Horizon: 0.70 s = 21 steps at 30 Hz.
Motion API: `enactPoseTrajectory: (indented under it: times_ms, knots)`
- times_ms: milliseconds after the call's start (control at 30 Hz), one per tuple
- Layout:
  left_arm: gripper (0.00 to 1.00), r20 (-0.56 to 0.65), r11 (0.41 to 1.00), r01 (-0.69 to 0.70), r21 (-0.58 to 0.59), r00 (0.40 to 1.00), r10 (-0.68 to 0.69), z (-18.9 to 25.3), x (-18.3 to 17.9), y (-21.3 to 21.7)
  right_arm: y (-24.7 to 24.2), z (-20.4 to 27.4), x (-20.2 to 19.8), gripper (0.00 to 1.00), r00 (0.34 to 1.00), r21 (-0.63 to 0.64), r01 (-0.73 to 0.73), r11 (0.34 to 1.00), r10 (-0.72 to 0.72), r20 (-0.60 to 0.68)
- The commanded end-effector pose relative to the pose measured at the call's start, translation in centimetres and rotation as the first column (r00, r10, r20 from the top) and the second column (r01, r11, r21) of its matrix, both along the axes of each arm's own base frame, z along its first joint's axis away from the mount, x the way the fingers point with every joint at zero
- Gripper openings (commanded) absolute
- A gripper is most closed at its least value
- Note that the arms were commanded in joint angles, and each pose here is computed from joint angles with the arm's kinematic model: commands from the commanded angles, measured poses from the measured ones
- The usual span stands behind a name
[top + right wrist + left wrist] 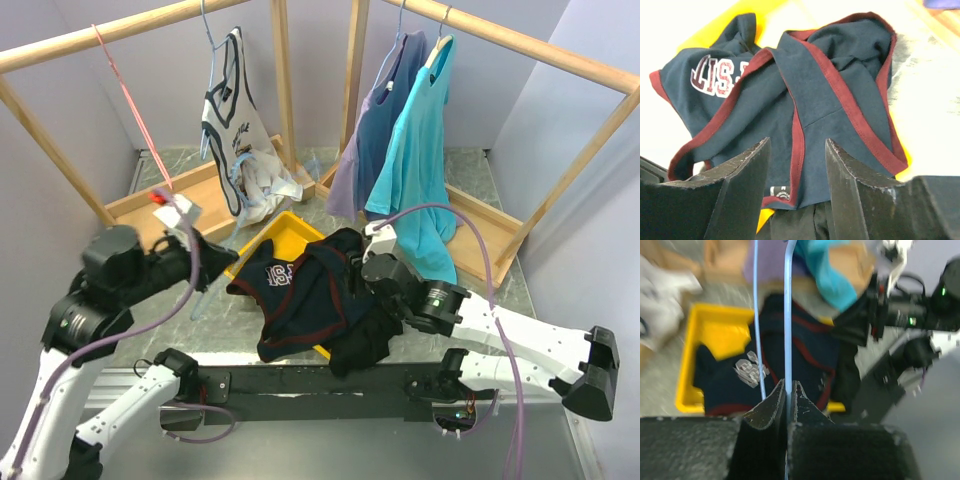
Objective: Place the tank top on the hanger
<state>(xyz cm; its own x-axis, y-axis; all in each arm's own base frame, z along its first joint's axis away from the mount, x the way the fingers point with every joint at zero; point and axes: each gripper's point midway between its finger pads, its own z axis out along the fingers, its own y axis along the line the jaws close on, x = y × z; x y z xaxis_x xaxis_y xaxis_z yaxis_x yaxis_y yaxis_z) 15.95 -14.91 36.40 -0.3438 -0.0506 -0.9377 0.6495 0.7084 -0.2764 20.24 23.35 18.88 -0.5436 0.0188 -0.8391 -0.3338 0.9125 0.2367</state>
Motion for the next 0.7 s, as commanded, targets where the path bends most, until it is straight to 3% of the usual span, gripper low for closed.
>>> enactPoseTrajectory:
  times_ms: [0,133,467,667]
  knots:
    - [0.01,-0.1,0.998,0.049,0.036,0.994,-0.045,-2.6,-1.3,-0.5,1.9,-1.5,0.4,0.54,0.998,-0.004,-0.06,0.998,0.06,0.003]
    - [0.01,-0.182,0.997,0.067,0.04,0.982,-0.058,-3.9,-2.5,-0.7,3.3,-2.8,1.7,0.51,0.997,-0.023,-0.071,0.997,0.071,-0.003]
    - [0.01,-0.219,1.0,0.031,-0.003,0.975,-0.031,-5.9,-5.0,0.6,5.0,-4.7,6.3,0.47,0.998,-0.049,-0.057,0.997,0.057,0.004]
    - [0.01,-0.296,0.997,0.071,-0.042,0.952,-0.08,-8.7,-7.6,0.6,4.0,-5.8,7.4,0.3,1.0,-0.085,0.005,0.996,-0.006,-0.022]
